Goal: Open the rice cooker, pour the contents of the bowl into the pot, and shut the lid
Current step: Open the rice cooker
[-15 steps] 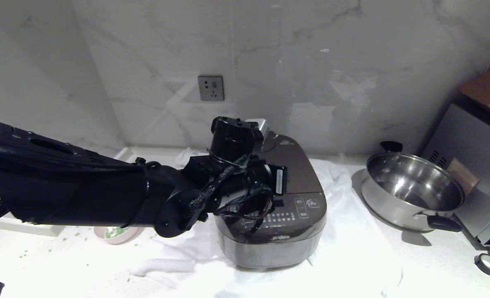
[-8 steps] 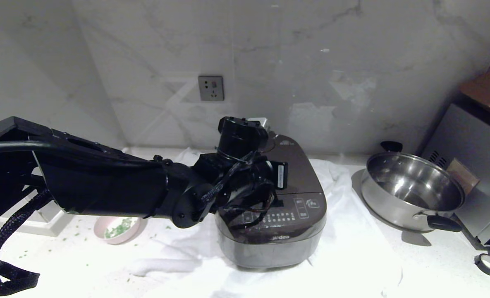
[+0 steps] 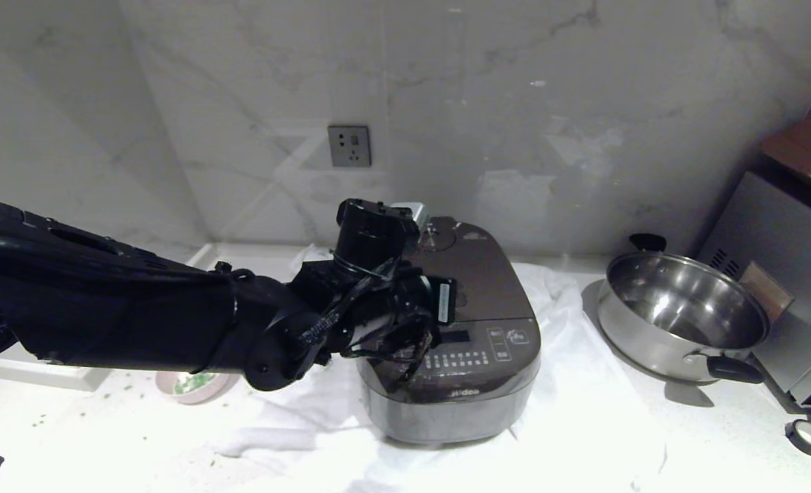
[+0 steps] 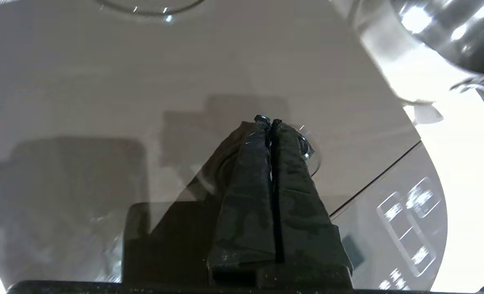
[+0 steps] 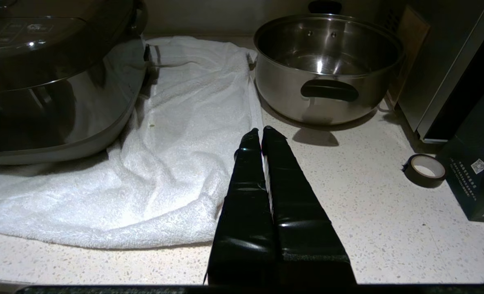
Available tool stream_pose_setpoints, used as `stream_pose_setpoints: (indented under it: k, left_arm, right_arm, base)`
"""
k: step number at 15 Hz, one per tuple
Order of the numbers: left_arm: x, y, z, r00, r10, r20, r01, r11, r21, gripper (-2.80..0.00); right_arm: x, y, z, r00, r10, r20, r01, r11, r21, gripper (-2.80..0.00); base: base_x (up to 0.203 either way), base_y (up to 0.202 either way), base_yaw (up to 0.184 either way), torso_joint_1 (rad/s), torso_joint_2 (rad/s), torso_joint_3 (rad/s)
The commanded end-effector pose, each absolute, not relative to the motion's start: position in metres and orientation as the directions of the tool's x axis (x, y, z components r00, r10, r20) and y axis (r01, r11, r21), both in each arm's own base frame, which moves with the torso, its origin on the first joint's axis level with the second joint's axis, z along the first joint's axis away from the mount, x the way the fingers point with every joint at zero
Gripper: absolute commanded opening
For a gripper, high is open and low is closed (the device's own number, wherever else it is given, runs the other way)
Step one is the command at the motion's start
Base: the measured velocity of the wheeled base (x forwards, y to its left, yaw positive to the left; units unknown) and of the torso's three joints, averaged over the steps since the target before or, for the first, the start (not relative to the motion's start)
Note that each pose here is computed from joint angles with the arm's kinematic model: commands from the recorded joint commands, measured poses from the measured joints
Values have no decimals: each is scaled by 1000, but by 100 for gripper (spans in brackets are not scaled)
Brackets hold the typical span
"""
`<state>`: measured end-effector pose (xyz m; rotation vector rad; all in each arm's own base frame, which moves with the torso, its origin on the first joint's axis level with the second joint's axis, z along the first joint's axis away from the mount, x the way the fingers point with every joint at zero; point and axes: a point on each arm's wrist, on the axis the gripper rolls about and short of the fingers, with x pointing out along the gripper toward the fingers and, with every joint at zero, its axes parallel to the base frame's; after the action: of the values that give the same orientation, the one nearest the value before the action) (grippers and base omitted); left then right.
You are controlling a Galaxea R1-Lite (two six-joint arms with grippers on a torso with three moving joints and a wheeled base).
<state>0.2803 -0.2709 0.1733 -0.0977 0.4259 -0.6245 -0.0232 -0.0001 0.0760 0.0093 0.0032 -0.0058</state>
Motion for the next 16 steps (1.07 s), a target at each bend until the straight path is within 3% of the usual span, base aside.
stream_pose_setpoints:
  k: [1,16]
  left_arm:
    - [278,-271,173,724,-590,-358,550,806,-217,-280]
    - [268,-280,146,678,-591,-436,567,799,-201,-280]
  right_arm:
    - [-23,0,76,1000,-6,-3,6,1000,9,-280]
    - [-23,0,76,1000,-6,-4,6,1000,11,-280]
  base:
    - [0,0,0,0,0,0]
    - [0,0,0,0,0,0]
